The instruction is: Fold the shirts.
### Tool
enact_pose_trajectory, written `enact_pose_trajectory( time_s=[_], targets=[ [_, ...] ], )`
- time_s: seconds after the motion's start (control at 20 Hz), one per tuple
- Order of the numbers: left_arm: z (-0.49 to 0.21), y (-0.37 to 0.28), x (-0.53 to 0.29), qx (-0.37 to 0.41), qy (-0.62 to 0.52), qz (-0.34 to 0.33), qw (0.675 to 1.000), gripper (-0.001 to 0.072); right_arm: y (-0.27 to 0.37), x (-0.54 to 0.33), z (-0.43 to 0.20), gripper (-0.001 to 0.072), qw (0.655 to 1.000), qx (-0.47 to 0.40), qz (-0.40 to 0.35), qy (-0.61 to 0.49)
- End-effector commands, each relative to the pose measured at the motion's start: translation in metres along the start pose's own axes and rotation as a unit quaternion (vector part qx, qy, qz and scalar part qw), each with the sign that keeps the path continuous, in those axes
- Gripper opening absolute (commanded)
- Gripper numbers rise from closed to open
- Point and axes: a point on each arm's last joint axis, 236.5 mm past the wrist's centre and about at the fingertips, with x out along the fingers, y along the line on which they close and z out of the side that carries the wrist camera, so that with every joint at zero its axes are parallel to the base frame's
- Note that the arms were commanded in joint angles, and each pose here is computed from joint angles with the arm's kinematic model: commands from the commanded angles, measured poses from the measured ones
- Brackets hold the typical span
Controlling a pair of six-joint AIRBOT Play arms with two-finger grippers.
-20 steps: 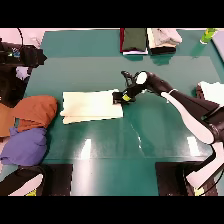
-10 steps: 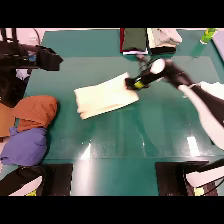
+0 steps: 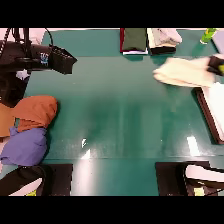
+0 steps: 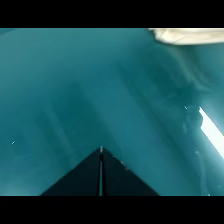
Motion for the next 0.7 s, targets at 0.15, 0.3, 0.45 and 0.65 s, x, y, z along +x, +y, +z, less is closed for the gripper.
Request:
enact_pose_trajectory(
  time_s=[0.15, 0.3, 0.45, 0.65],
  targets=[
    [0.006, -0.005, 0.0, -0.008, -0.012, -0.009, 1.0, 0.0025, -0.122, -0.016, 0.017, 0.0017, 0.99, 0.135, -0.014, -0.04],
    [0.006, -0.007, 0.0, -0.019, -0.012, -0.014, 1.0, 0.0025, -0.125, -0.016, 0.021, 0.0017, 0.989, 0.139, -0.012, -0.044],
    [0.006, -0.007, 0.0, -0.019, -0.012, -0.014, 1.0, 0.0025, -0.116, -0.044, 0.052, 0.0017, 0.99, 0.116, -0.01, -0.081],
    [0.005, -0.007, 0.0, -0.019, -0.01, -0.014, 1.0, 0.0025, -0.097, -0.107, 0.1, 0.0017, 0.986, 0.075, -0.01, -0.147]
  ],
)
